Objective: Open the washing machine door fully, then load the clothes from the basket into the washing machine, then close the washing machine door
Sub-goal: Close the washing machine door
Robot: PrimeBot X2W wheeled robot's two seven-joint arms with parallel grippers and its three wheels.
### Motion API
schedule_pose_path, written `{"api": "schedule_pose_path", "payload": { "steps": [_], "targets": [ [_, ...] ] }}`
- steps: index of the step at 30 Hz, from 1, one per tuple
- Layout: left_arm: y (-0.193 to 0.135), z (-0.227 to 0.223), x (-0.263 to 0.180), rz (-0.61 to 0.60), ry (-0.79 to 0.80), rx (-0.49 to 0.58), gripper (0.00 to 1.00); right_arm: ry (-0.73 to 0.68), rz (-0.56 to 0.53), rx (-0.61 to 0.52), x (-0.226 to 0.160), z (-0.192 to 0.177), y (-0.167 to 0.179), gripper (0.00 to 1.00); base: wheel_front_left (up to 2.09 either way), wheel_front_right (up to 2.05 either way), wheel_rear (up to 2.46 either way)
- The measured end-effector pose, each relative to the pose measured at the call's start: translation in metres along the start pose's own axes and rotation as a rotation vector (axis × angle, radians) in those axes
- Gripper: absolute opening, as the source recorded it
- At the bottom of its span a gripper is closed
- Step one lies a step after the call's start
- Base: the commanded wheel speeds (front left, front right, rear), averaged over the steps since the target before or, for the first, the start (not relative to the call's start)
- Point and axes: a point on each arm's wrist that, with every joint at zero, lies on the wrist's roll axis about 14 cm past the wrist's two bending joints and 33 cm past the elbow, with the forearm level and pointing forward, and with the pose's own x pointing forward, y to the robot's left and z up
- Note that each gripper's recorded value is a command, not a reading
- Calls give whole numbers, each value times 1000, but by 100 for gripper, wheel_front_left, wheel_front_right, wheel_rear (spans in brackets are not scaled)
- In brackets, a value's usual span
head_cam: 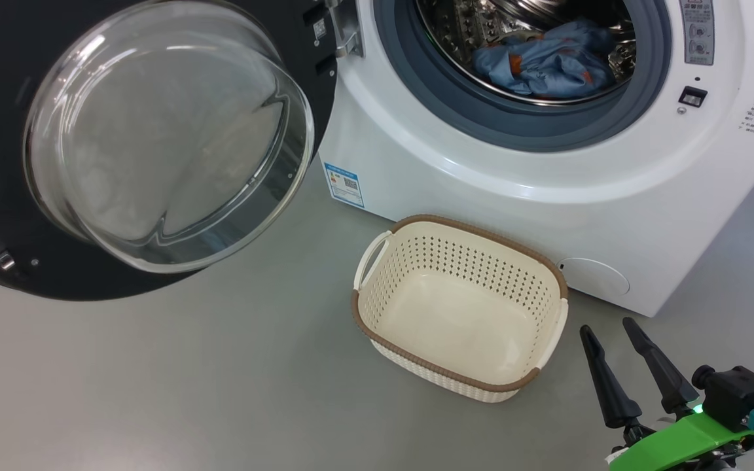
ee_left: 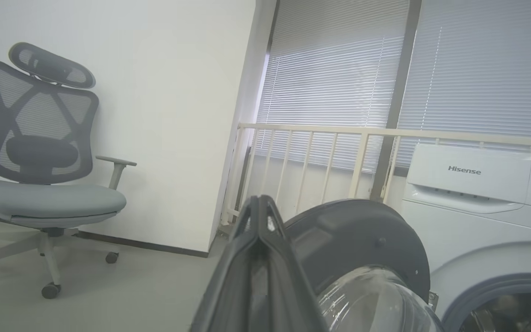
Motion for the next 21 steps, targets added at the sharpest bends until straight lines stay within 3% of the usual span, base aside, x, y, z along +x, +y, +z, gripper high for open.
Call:
{"api": "schedule_pose_path", "payload": {
  "steps": [3,10,15,21],
  "targets": [
    [2,14,25,-16,-35,-2,0,-4,-6,2,1,0,-2,100,0,0,0],
    [19,1,71,52,31,-156,0,7,-30,14,0,-8,-12,100,0,0,0],
    [24,-29,95,103,226,-320,0,19,-42,19,-2,-13,-20,100,0,0,0],
    [30,-63,104,161,439,-425,0,37,-45,12,-3,-20,-28,100,0,0,0]
  ]
}}
